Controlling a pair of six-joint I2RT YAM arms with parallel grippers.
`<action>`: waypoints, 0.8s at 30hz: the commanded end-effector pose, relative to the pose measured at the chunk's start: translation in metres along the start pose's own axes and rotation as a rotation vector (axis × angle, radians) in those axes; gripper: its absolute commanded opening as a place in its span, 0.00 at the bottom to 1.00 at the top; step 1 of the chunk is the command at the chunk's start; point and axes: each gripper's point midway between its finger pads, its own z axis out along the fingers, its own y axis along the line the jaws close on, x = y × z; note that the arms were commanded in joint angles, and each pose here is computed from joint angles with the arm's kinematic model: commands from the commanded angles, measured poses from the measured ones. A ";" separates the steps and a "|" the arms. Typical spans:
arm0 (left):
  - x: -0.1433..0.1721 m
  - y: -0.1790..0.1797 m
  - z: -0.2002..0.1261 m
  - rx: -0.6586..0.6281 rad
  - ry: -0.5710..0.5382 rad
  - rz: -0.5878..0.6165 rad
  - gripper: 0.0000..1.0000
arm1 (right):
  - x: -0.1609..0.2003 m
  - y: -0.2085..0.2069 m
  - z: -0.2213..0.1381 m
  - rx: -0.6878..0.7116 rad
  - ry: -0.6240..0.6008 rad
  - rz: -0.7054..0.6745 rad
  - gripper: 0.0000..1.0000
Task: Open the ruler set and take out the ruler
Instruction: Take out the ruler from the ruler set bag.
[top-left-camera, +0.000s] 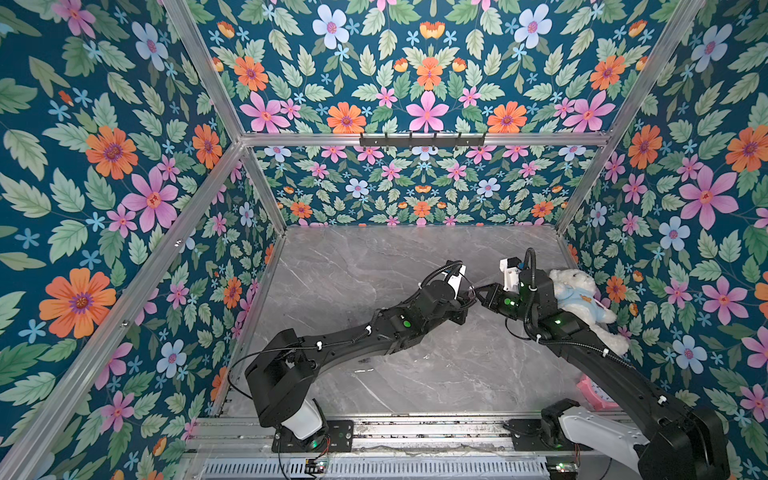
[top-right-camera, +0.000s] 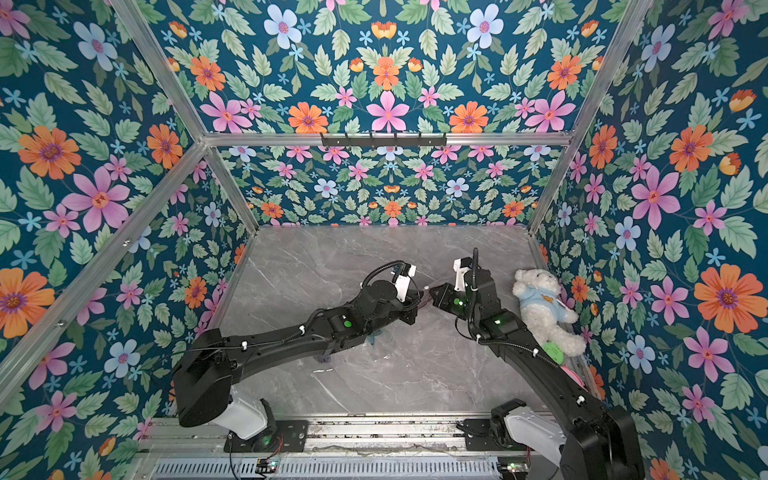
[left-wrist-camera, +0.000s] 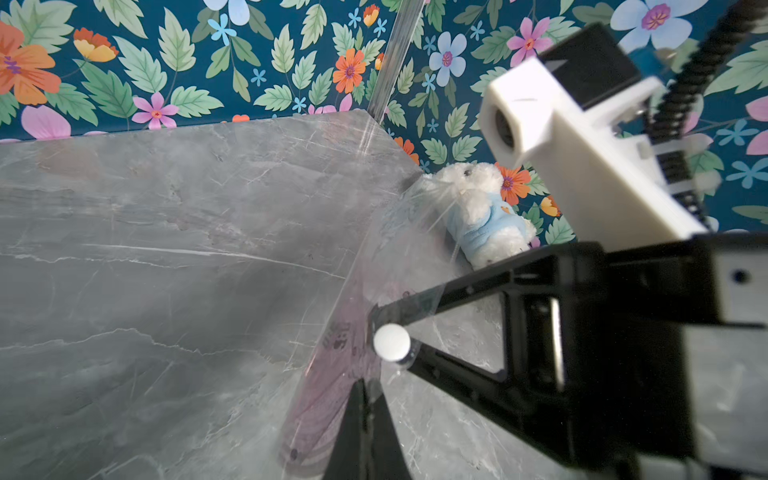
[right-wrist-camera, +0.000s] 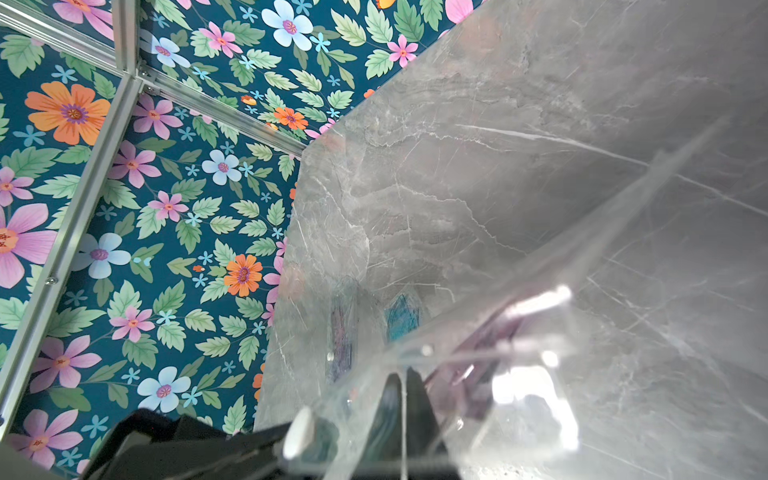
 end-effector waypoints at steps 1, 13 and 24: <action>-0.012 -0.003 -0.003 0.014 -0.047 -0.003 0.00 | -0.002 0.000 0.004 0.006 0.003 0.007 0.13; -0.016 -0.005 -0.005 0.048 -0.056 -0.009 0.00 | 0.002 -0.018 0.019 0.067 0.022 0.014 0.30; -0.014 0.000 -0.006 0.035 -0.060 -0.018 0.00 | 0.006 -0.011 0.033 0.024 0.058 0.041 0.24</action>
